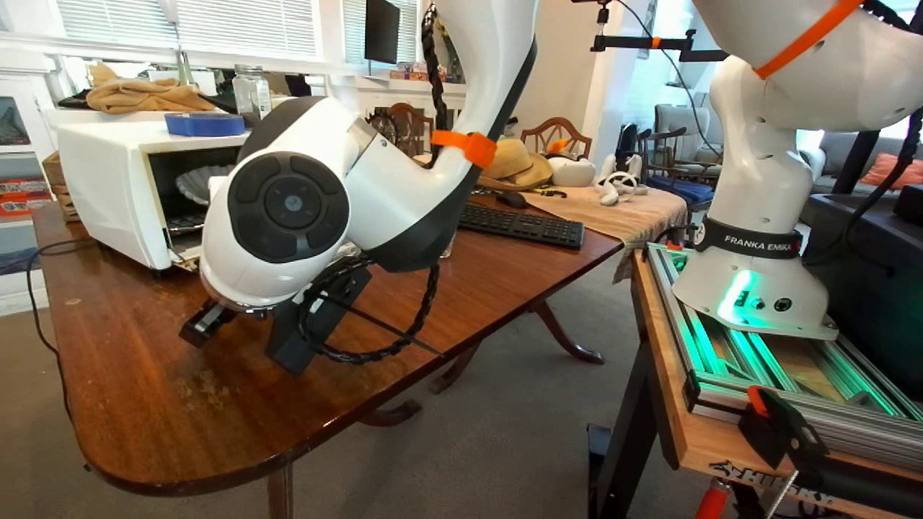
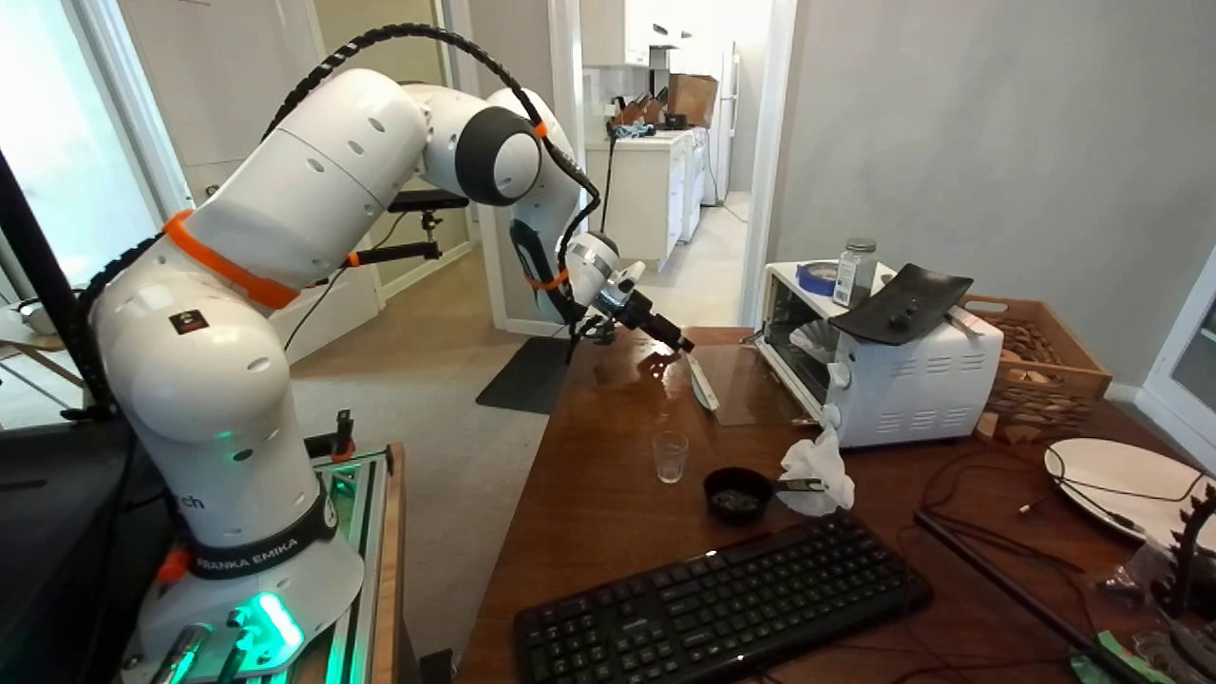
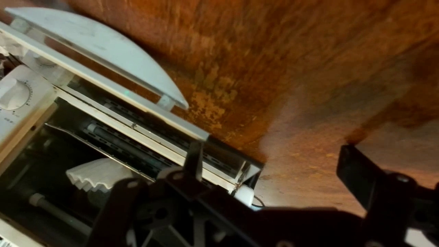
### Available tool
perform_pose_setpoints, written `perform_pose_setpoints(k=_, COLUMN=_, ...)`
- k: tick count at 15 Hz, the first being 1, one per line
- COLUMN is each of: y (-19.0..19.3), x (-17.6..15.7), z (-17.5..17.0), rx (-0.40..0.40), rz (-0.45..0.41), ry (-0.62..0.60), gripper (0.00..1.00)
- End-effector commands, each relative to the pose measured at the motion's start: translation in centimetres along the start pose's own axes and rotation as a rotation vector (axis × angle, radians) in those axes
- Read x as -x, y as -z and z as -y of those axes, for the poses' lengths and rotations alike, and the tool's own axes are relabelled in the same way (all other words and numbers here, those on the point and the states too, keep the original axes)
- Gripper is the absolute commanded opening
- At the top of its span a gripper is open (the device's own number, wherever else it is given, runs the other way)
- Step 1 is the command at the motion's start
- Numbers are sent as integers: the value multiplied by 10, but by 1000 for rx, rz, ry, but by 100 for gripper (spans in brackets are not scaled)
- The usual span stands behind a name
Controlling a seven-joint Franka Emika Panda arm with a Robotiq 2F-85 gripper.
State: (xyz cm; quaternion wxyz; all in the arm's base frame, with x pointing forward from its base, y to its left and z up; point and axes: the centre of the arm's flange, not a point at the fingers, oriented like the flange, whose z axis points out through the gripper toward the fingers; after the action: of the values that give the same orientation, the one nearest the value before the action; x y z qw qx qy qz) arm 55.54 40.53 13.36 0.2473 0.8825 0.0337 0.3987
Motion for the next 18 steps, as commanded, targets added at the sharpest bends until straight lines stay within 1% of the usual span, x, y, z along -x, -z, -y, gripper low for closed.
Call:
perform_pose_setpoints(k=1, y=2, x=15, z=-14, rx=93, rz=40, ry=-7, gripper=100)
perform_pose_setpoints(k=7, y=6, x=28, z=-34, rx=240, rz=112, ry=-28, gripper=100)
perform_pose_setpoints(k=10, y=-1, x=29, z=-51, rx=345, rz=132, ry=-22, gripper=100)
perform_pose_setpoints(k=11, y=-8, x=27, z=-58, rx=397, rz=138, ry=-9, gripper=100)
perform_pose_setpoints(k=12, y=-12, x=26, z=-63, rx=422, rz=139, ry=-9, gripper=100)
perform_pose_setpoints(k=13, y=-16, x=22, z=-67, rx=438, rz=134, ry=-4, gripper=100)
perform_pose_setpoints(k=16, y=-26, x=13, z=-70, rx=454, rz=122, ry=13, gripper=100)
perform_pose_setpoints(k=18, y=-27, x=8, z=-73, rx=473, rz=119, ry=26, gripper=100)
